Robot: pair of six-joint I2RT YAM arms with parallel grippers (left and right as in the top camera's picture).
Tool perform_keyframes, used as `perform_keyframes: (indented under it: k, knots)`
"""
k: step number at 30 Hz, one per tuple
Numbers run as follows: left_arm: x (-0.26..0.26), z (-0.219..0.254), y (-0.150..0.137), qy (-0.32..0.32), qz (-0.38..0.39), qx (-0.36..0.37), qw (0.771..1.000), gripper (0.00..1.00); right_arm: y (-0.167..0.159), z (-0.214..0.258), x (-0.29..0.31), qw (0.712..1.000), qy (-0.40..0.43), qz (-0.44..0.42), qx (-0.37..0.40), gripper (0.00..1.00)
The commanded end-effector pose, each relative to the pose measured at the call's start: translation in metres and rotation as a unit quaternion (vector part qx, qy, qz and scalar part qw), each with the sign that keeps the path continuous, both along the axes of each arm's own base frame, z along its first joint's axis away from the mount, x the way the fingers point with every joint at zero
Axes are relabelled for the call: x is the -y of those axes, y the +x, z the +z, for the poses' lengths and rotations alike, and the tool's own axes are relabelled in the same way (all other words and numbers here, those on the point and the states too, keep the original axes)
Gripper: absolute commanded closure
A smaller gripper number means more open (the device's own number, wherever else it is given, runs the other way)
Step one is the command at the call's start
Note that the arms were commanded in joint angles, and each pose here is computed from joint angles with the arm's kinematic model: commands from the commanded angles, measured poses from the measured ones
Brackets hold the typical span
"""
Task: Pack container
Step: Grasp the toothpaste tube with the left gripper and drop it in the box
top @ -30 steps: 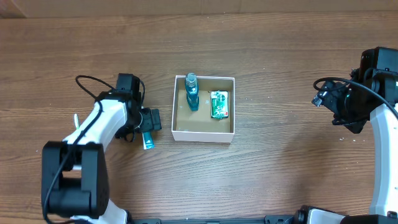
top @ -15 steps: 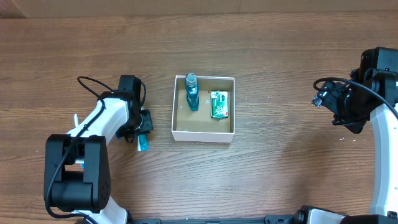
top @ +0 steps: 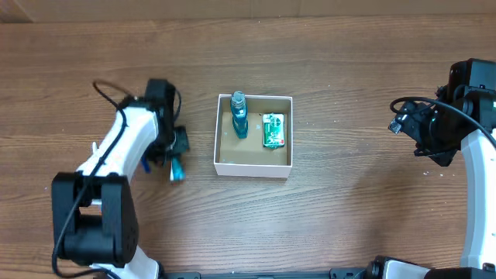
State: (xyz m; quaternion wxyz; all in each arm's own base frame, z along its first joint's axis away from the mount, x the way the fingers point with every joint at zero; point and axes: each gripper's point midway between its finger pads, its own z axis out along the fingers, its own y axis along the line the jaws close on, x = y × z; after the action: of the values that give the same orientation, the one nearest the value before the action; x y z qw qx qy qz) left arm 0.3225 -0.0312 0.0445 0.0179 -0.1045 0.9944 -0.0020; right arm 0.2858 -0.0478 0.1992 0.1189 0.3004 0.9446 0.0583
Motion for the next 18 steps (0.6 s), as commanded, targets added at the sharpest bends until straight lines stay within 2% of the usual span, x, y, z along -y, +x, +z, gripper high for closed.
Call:
perform_keyframes:
  k: [1, 4, 5, 7, 9, 11, 15, 18]
  knots:
    - [0.038, 0.111, 0.046, -0.014, -0.075, 0.164, 0.984, 0.96, 0.0, -0.001, -0.001, 1.0, 0.002, 0.005, 0.0, 0.11]
    - [0.096, 0.179, 0.045, -0.023, -0.214, 0.268, 0.939, 0.96, 0.0, -0.001, -0.001, 1.0, 0.001, 0.005, 0.001, 0.11]
    - [0.13, 0.196, 0.035, -0.023, -0.299, 0.301, 0.905, 0.96, 0.0, -0.001, 0.0, 1.0, 0.001, 0.005, 0.002, 0.11]
    - [0.166, 0.199, 0.021, -0.02, -0.391, 0.311, 0.866, 0.96, 0.001, -0.001, 0.0, 1.0, 0.001, 0.005, 0.002, 0.11]
    - [0.192, 0.186, 0.01, -0.016, -0.454, 0.297, 0.84, 0.96, 0.0, -0.001, 0.0, 1.0, 0.001, 0.005, 0.002, 0.11]
    - [0.206, 0.166, 0.007, -0.017, -0.477, 0.271, 0.836, 0.96, 0.0, -0.001, 0.0, 1.0, 0.001, 0.005, 0.002, 0.11]
    - [0.214, 0.105, 0.015, -0.01, -0.486, 0.197, 0.851, 0.96, 0.0, -0.001, -0.001, 1.0, 0.002, 0.005, 0.0, 0.11]
    - [0.216, 0.071, 0.015, -0.009, -0.48, 0.154, 0.864, 0.92, -0.001, -0.001, -0.001, 1.0, 0.002, 0.005, 0.0, 0.11]
